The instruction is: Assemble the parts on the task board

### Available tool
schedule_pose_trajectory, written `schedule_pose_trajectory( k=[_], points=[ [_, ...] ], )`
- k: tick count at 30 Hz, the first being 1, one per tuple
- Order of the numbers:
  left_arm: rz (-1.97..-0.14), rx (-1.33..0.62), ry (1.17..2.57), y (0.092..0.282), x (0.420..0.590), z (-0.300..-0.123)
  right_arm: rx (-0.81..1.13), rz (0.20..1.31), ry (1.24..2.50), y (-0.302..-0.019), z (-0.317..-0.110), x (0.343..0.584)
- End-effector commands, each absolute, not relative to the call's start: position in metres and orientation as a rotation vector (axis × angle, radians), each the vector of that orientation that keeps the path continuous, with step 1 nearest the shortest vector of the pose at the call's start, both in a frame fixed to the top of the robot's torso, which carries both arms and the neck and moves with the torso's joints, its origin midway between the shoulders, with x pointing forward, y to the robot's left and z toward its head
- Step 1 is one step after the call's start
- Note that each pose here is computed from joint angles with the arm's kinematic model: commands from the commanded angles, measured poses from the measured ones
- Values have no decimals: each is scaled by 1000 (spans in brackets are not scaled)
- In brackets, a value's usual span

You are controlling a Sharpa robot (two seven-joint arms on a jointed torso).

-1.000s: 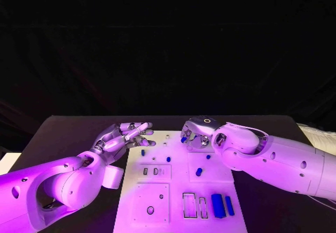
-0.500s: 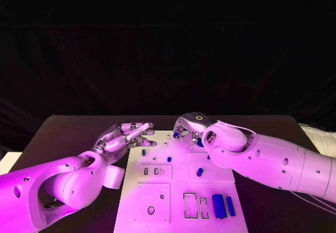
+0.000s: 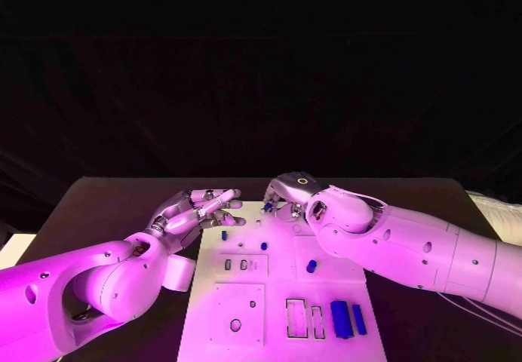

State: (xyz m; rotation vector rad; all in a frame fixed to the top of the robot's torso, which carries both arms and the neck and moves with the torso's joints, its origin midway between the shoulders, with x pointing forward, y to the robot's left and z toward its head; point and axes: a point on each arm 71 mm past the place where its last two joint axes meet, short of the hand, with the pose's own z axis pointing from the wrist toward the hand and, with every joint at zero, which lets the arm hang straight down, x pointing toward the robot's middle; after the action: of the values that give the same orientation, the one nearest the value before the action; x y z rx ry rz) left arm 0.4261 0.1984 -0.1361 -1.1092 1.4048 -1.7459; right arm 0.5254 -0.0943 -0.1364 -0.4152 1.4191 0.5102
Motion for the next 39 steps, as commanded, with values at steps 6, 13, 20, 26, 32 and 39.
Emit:
schedule_pose_trajectory(
  k=[6, 13, 20, 26, 32, 39],
  points=[
    [-1764, -1101, 1408, 196, 426, -135, -436, 512, 1424, -86, -137, 526],
    [-1763, -1101, 1409, 196, 426, -134, -445, 508, 1437, -81, -140, 529],
    [-1768, -1099, 1412, 194, 426, -134, -447, 493, 1457, -78, -145, 534],
    [-1765, -1100, 1411, 195, 426, -134, -450, 492, 1476, -75, -148, 536],
    [-1765, -1100, 1412, 196, 426, -134, -437, 494, 1470, -77, -148, 537],
    [-1765, -1099, 1413, 196, 426, -133, -398, 520, 1426, -83, -144, 536]
  ],
)
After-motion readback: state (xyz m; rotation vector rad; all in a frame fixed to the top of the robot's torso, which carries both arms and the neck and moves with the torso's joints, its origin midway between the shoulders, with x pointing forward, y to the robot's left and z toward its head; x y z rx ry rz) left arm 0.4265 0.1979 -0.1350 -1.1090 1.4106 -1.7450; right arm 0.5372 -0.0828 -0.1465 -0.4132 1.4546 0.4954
